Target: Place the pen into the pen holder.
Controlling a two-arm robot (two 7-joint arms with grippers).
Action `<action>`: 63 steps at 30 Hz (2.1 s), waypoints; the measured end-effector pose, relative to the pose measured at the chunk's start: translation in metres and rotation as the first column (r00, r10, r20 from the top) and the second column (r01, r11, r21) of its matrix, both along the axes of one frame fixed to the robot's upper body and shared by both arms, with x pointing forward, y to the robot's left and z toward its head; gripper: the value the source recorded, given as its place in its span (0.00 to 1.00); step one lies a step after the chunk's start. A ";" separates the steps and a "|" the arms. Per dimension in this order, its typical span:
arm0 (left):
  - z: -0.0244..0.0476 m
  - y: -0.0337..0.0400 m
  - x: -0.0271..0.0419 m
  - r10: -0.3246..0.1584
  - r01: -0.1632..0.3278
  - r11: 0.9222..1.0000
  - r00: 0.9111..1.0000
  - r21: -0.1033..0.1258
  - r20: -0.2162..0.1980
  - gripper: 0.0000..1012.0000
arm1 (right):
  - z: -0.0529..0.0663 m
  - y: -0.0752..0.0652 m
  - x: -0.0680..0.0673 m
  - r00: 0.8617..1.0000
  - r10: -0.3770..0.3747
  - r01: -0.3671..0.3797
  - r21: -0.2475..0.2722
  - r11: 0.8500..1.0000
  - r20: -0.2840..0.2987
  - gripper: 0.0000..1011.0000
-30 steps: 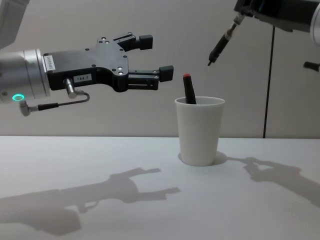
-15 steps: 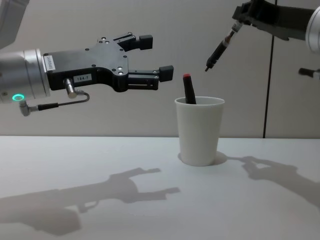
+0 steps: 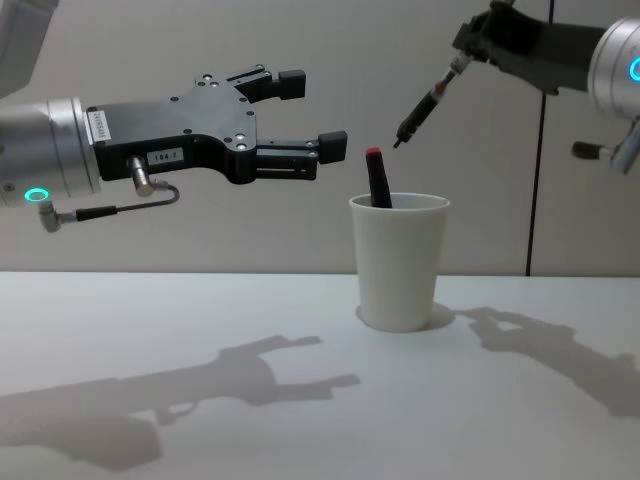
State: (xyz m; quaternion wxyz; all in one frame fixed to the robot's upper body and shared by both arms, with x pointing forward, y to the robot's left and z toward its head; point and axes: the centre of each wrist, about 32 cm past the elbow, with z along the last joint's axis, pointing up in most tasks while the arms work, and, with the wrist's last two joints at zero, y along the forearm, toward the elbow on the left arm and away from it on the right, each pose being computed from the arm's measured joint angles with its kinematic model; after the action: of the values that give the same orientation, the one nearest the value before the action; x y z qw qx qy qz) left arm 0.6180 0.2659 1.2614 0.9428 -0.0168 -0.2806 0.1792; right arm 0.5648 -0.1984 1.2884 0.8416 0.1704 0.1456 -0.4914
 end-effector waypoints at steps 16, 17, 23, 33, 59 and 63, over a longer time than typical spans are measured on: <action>0.0000 0.0000 0.0000 0.000 0.000 1.000 1.000 0.000 0.000 0.99 | -0.005 0.009 0.003 0.996 -0.002 -0.001 -0.038 0.999 -0.087 0.13; 0.0000 0.0000 0.0000 0.000 0.000 1.000 1.000 0.000 0.000 0.99 | -0.005 0.010 0.003 0.996 -0.003 -0.001 -0.040 0.999 -0.089 0.13; 0.0000 0.0000 0.0000 0.000 0.000 1.000 1.000 0.000 0.000 0.99 | -0.008 0.012 0.003 0.994 -0.003 -0.004 -0.057 0.998 -0.107 0.13; 0.0000 0.0000 0.0000 0.000 0.000 1.000 1.000 0.000 0.000 0.99 | -0.015 0.016 0.001 0.992 0.007 -0.017 -0.075 0.997 -0.128 0.13; 0.0000 0.0000 0.0000 0.000 0.000 1.000 1.000 0.000 0.000 0.99 | -0.023 0.020 0.003 0.991 0.008 -0.021 -0.099 0.995 -0.131 0.13; 0.0000 0.0000 0.0000 0.000 0.000 1.000 1.000 0.000 0.000 0.99 | -0.024 0.021 0.005 0.992 0.001 -0.015 -0.107 0.994 -0.126 0.13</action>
State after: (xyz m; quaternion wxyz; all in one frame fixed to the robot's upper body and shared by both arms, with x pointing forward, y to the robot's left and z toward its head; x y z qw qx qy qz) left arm 0.6180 0.2659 1.2614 0.9428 -0.0168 -0.2805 0.1792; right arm 0.5700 -0.1771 1.2640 0.8407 0.0927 0.1726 -0.5049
